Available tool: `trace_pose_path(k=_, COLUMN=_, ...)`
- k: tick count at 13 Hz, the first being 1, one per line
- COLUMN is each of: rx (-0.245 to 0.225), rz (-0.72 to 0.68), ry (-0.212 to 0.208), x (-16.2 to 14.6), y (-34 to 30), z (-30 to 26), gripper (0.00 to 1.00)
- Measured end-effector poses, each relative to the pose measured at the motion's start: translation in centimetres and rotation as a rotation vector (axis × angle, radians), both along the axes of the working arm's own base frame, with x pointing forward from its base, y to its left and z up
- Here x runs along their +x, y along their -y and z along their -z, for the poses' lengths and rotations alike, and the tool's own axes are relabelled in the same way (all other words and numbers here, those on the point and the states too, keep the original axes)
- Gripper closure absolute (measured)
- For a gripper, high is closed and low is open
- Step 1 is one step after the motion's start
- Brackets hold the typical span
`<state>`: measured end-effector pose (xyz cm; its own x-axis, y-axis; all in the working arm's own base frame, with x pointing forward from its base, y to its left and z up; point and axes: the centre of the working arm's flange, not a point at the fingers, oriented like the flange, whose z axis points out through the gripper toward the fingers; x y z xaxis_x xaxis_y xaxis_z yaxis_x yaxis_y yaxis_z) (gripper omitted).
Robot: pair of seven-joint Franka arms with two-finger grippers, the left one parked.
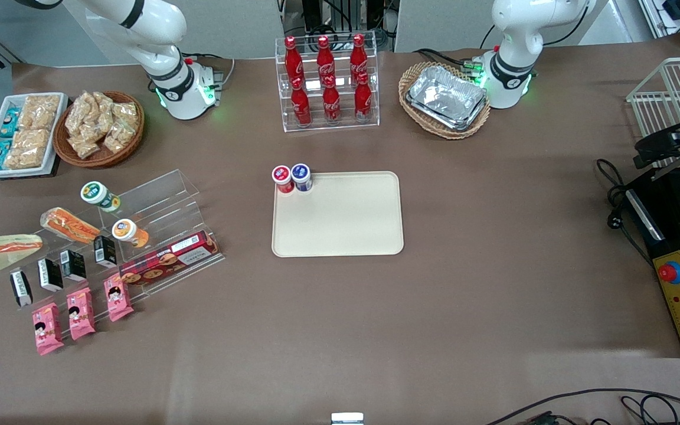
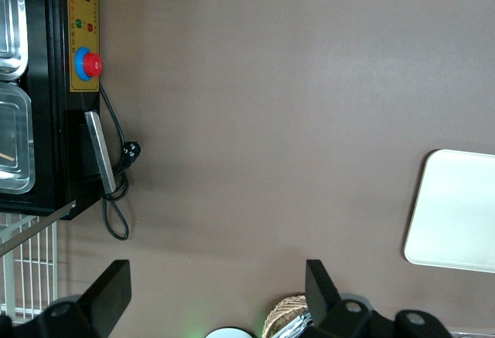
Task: Place sandwich on tray
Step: 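Lower the right gripper and grasp the wrapped triangle sandwich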
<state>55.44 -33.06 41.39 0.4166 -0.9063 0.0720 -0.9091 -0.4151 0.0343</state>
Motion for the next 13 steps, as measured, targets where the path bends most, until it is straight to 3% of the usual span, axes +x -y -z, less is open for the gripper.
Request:
trace_pose_path(k=8, rx=0.026, rz=-0.046, ry=0.009, x=0.9, y=-0.7, z=1.4, gripper=0.00)
trace_pose_path(k=13, rx=0.013, rz=-0.074, ry=-0.001, x=1.3, y=-0.2, z=3.3, gripper=0.00)
